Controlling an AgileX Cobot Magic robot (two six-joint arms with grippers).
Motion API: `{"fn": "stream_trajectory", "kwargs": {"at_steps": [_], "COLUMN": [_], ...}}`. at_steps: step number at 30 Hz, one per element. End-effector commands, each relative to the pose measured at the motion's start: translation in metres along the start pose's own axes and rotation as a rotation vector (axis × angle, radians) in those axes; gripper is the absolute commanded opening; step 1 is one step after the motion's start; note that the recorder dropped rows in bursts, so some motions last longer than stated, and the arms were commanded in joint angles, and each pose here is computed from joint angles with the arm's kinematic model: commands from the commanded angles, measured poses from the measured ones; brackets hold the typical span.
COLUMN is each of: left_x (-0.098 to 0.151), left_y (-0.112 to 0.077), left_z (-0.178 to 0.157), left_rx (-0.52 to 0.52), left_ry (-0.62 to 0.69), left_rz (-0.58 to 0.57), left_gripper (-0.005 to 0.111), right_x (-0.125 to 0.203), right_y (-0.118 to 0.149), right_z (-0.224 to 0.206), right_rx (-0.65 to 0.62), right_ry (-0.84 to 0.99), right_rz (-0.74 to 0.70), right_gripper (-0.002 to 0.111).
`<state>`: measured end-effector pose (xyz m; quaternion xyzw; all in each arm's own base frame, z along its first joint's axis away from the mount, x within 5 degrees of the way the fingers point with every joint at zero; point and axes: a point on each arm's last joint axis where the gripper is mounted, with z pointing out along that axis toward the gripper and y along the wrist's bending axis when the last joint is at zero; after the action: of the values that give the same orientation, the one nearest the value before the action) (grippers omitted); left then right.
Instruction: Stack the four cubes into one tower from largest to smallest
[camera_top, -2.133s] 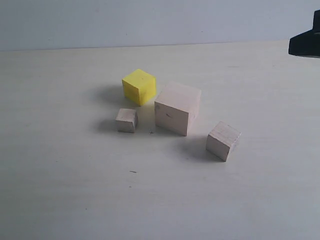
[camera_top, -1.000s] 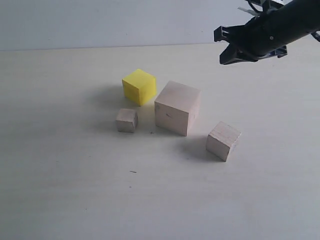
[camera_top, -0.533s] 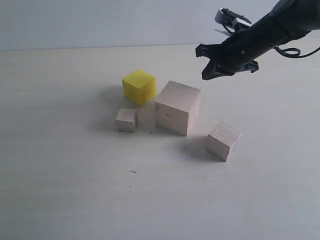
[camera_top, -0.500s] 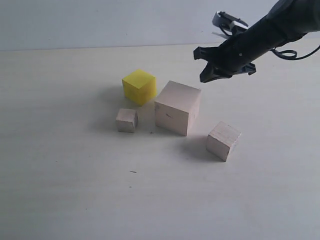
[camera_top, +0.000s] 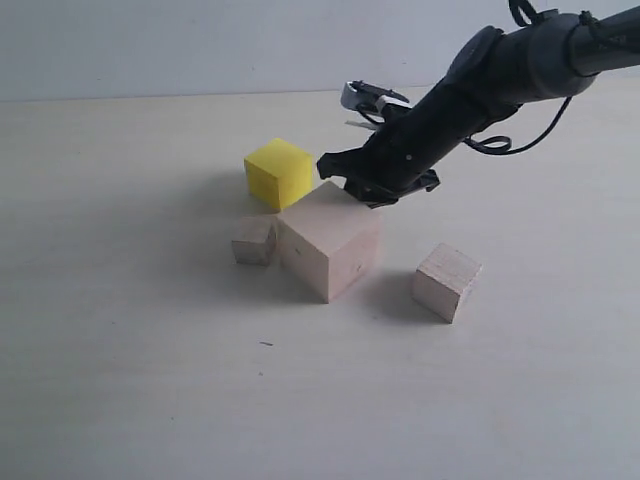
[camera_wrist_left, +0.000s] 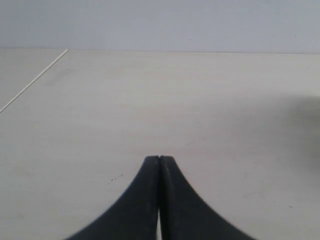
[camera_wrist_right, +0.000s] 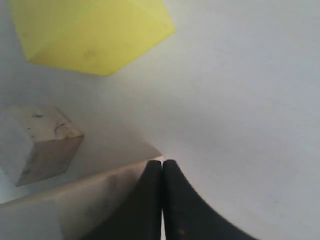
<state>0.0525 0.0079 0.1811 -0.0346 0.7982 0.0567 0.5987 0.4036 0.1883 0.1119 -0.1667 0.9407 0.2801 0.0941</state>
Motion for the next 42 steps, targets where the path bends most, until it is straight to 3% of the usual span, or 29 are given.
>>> {"fn": "stream_trajectory", "kwargs": {"at_steps": [1, 10, 16, 23, 29, 33, 38, 42], "left_x": [0.000, 0.000, 0.000, 0.000, 0.000, 0.000, 0.000, 0.000], "left_y": [0.000, 0.000, 0.000, 0.000, 0.000, 0.000, 0.000, 0.000], "left_z": [0.000, 0.000, 0.000, 0.000, 0.000, 0.000, 0.000, 0.000], "left_rx": [0.002, 0.002, 0.002, 0.002, 0.002, 0.002, 0.002, 0.002], "left_ry": [-0.007, -0.007, -0.007, -0.007, -0.007, -0.007, -0.007, -0.007], "left_rz": [0.000, 0.000, 0.000, 0.000, 0.000, 0.000, 0.000, 0.000], "left_gripper": [0.000, 0.000, 0.000, 0.000, 0.000, 0.000, 0.000, 0.000], "right_x": [0.002, -0.013, -0.017, -0.021, -0.016, -0.001, 0.014, 0.028], "right_y": [0.028, 0.077, 0.089, 0.086, 0.108, 0.105, 0.082, 0.074], "right_z": [0.010, 0.013, 0.008, -0.033, -0.088, -0.090, -0.077, -0.060], "right_rx": [-0.029, -0.066, -0.096, 0.161, 0.180, 0.195, 0.328, 0.288], "right_ry": [0.031, -0.018, 0.008, -0.004, -0.046, 0.057, 0.100, 0.132], "right_rz": [-0.072, -0.197, -0.225, -0.216, -0.229, -0.204, -0.133, -0.104], "right_gripper": [0.000, 0.000, 0.000, 0.000, 0.000, 0.000, 0.000, 0.000]}}
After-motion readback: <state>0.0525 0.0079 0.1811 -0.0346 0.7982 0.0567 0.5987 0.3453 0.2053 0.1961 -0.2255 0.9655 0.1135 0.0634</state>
